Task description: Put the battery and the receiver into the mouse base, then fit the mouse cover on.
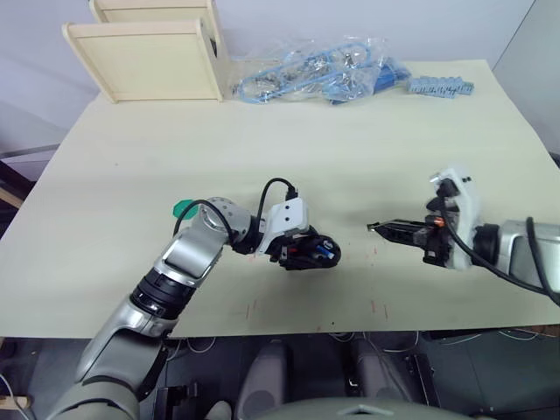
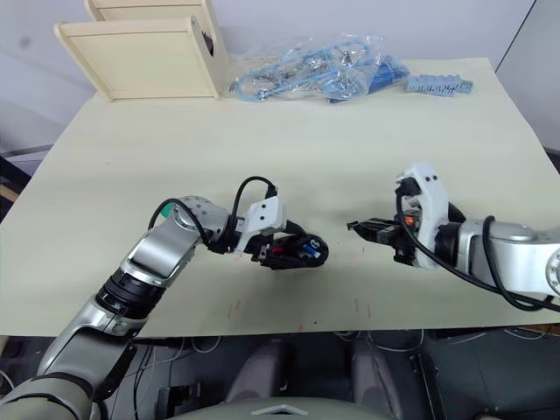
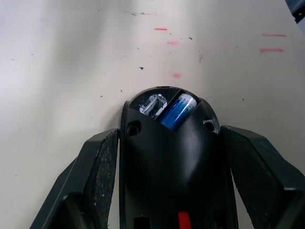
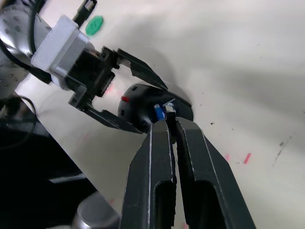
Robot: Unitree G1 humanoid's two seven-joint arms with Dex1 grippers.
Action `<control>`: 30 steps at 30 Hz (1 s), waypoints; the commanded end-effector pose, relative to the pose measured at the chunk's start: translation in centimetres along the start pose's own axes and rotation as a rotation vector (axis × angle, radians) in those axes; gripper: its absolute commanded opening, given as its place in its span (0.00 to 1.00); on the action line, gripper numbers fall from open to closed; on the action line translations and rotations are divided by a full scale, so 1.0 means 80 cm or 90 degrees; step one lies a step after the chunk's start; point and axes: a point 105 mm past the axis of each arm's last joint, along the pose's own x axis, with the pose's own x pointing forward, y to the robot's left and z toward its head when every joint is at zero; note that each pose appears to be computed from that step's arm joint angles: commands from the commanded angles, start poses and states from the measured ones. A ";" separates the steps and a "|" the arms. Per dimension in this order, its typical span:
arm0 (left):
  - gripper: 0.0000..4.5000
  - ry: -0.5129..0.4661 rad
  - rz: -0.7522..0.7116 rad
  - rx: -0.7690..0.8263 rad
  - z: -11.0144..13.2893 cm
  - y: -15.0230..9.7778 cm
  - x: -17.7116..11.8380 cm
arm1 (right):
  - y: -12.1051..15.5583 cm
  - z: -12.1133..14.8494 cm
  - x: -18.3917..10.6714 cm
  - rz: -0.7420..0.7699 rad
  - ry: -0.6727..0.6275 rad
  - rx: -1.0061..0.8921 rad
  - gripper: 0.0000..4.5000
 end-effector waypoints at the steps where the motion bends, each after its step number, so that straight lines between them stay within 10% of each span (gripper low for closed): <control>1: 0.65 0.012 -0.002 0.018 0.000 -0.002 0.004 | 0.007 0.007 0.011 0.005 0.029 -0.031 0.00; 30: 0.65 0.013 0.006 0.007 -0.011 -0.008 0.017 | 0.008 0.007 0.083 -0.018 0.252 -0.188 0.00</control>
